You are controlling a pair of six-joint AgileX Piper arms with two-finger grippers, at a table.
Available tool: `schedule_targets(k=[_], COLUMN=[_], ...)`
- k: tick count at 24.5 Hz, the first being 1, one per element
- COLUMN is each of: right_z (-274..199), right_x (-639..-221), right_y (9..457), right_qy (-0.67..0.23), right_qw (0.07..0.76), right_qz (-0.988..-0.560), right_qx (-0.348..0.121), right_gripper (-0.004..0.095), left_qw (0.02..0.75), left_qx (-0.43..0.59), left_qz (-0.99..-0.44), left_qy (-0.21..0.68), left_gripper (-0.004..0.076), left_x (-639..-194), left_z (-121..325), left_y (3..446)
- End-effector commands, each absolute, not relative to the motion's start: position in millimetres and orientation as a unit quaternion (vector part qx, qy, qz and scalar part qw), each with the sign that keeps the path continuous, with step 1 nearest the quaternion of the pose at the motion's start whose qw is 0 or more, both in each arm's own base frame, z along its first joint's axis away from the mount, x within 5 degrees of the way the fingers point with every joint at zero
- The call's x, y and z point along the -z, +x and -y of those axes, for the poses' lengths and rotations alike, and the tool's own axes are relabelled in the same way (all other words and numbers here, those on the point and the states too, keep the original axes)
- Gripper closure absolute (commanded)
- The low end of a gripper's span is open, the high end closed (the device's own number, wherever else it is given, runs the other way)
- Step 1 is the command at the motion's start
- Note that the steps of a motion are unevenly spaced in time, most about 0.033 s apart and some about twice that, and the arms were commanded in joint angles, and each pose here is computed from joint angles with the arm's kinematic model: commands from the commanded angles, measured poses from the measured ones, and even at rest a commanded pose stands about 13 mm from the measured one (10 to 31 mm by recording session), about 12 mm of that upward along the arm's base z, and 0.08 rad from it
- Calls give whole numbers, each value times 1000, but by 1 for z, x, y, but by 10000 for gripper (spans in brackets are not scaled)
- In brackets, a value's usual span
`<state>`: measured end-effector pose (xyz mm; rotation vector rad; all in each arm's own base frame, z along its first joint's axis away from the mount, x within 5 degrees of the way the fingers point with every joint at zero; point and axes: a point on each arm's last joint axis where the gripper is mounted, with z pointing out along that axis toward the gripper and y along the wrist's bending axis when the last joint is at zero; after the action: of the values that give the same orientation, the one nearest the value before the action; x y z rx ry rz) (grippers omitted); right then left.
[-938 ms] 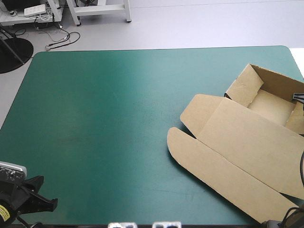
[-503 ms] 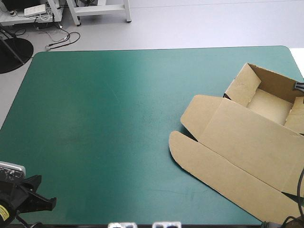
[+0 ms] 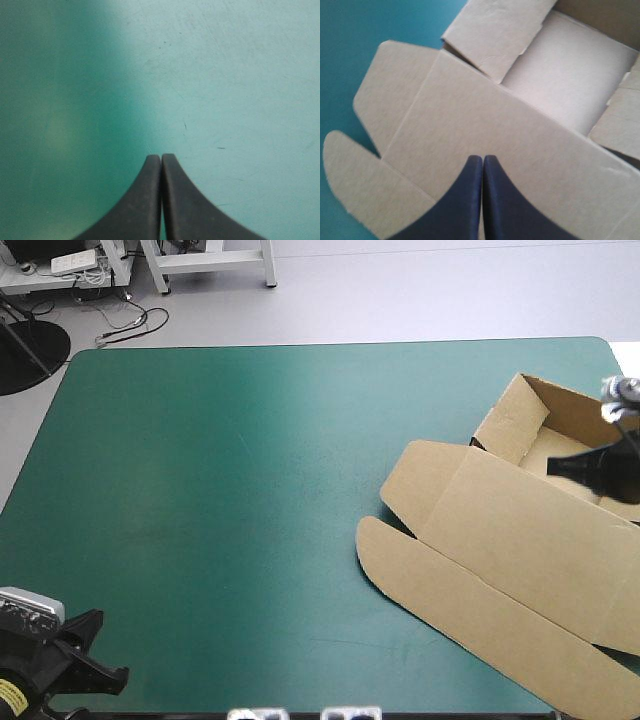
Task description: Fold the box
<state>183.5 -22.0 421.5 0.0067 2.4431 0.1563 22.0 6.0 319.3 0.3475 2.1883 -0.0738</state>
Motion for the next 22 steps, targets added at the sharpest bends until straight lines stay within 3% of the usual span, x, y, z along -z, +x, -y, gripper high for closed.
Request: schedule_targets(k=[1,9,14,22], right_z=[1,-9,-12,-15], right_x=[-426,-363,-292,-280], right_y=[146,90,61,37], right_qy=[-36,-53,-43,-47], right_qw=[407,404,390,441], right_qz=[-910,-912,-918,-896], right_qx=[-66,-49,-51,-38], right_gripper=[923,923,923,923], left_qw=[469,491,474,474], left_qx=[59,83,78,77], left_qz=[-868,-844,-853,-853], left_qy=[150,200,205,205], left_gripper=[734,734,734,734], left_x=[-315,-296,-284,-284], left_z=[0,5,6,6], left_y=[23,17,19,19])
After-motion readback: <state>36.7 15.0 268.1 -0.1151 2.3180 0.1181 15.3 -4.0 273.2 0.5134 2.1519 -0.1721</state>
